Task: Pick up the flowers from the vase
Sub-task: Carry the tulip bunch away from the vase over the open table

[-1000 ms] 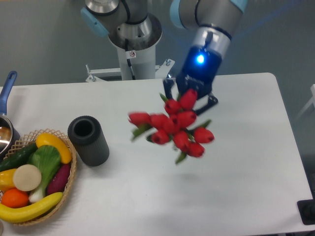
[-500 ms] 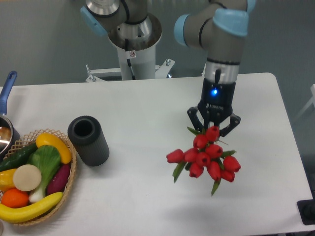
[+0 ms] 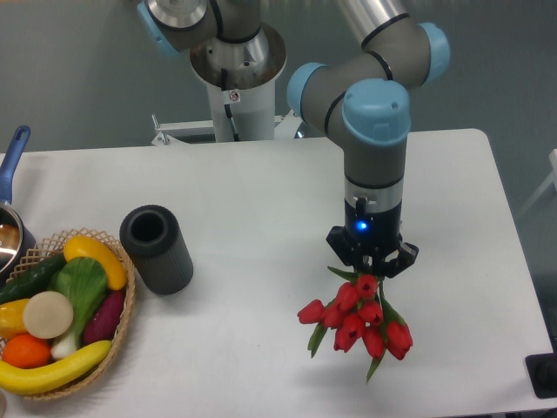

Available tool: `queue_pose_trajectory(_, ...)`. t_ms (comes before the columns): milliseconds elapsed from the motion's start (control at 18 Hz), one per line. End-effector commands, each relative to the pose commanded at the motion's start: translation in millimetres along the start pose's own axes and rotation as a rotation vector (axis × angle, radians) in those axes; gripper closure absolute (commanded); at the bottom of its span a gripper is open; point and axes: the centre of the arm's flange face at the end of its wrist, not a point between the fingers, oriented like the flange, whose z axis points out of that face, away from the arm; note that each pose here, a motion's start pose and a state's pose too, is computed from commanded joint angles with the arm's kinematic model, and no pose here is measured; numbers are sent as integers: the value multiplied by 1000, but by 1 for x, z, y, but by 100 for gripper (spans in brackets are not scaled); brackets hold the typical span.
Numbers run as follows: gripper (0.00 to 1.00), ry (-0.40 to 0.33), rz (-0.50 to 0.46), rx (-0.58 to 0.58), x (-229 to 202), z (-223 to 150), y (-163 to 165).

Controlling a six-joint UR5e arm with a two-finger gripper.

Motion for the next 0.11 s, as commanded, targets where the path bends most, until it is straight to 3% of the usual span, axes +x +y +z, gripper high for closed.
queue_pose_trajectory(111,86,8,0,-11,-3,4,-3)
